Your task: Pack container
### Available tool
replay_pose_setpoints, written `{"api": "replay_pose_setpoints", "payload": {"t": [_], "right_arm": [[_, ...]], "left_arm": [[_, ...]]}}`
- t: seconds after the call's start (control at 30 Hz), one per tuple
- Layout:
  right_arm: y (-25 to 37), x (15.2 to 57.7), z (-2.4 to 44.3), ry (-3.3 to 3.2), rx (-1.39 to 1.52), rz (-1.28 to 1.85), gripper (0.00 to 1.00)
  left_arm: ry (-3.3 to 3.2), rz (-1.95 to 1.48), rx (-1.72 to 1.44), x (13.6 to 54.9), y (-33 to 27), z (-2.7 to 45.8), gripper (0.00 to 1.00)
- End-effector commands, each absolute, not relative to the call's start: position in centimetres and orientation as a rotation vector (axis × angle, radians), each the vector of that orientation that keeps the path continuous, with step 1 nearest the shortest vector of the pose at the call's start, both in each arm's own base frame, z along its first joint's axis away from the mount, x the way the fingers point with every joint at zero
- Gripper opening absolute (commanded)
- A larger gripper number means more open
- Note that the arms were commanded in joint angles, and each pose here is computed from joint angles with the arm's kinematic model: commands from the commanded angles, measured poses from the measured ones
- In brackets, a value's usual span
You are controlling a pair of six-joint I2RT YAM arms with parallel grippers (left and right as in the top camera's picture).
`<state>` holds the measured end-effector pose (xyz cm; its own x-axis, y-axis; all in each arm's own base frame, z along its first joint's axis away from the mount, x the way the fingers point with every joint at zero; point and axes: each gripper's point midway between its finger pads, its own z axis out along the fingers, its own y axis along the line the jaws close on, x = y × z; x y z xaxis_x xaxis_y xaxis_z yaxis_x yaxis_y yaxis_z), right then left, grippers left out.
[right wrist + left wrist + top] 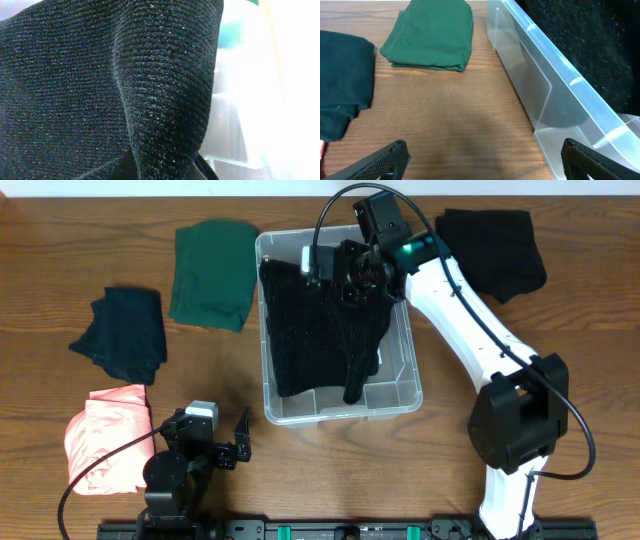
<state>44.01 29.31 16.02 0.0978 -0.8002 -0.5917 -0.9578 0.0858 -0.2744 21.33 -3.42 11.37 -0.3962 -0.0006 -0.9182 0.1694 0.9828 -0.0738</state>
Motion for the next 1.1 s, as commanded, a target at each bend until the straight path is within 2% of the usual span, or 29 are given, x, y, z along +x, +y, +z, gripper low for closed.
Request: {"api": "replay_pose_setpoints", "payload": {"t": [0.0, 0.03, 0.07, 0.1, 0.13, 0.27, 0.43, 0.6, 0.73, 0.77, 0.8, 0.83, 1.0, 1.07], "right_arm": [[30.1, 44.6, 15.5, 1.710, -1.743, 0.324, 0.01], [30.0, 44.9, 15.2, 1.715, -1.743, 0.316, 0.01], [29.9, 45.2, 14.6, 1.727, -1.744, 0.301, 0.10], [29.8, 45.5, 14.2, 1.742, -1.737, 0.284, 0.35], [29.7, 46.0, 13.9, 1.764, -1.717, 0.265, 0.97], [29.5, 48.2, 15.4, 1.808, -1.569, 0.192, 0.99], [29.1, 50.1, 20.3, 1.800, -1.358, 0.156, 0.99], [28.0, 49.6, 25.0, 1.845, -1.157, 0.226, 0.99], [27.1, 48.7, 27.0, 1.976, -0.914, 0.372, 0.97], [27.0, 48.6, 26.9, 1.990, -0.904, 0.381, 0.82], [26.9, 48.4, 26.6, 2.014, -0.887, 0.392, 0.59], [26.8, 48.2, 26.0, 2.053, -0.864, 0.410, 0.45], [27.3, 48.4, 20.2, 2.276, -0.701, 0.507, 0.06], [27.7, 48.9, 17.6, 2.328, -0.681, 0.517, 0.02]], "left_arm": [[1.984, -0.178, 0.123, 21.3, -3.4, 10.6, 0.98], [1.984, -0.178, 0.123, 21.3, -3.4, 10.6, 0.98], [1.984, -0.178, 0.123, 21.3, -3.4, 10.6, 0.98], [1.984, -0.178, 0.123, 21.3, -3.4, 10.6, 0.98], [1.984, -0.178, 0.123, 21.3, -3.4, 10.6, 0.98], [1.984, -0.178, 0.123, 21.3, -3.4, 10.6, 0.98], [1.984, -0.178, 0.123, 21.3, -3.4, 10.6, 0.98], [1.985, -0.178, 0.123, 21.3, -3.4, 10.6, 0.98], [1.984, -0.178, 0.123, 21.3, -3.4, 10.6, 0.98], [1.984, -0.178, 0.123, 21.3, -3.4, 10.6, 0.98], [1.984, -0.178, 0.123, 21.3, -3.4, 10.6, 0.98], [1.984, -0.178, 0.123, 21.3, -3.4, 10.6, 0.98], [1.984, -0.178, 0.123, 21.3, -3.4, 10.6, 0.98], [1.984, -0.178, 0.123, 21.3, -3.4, 10.6, 0.98]]}}
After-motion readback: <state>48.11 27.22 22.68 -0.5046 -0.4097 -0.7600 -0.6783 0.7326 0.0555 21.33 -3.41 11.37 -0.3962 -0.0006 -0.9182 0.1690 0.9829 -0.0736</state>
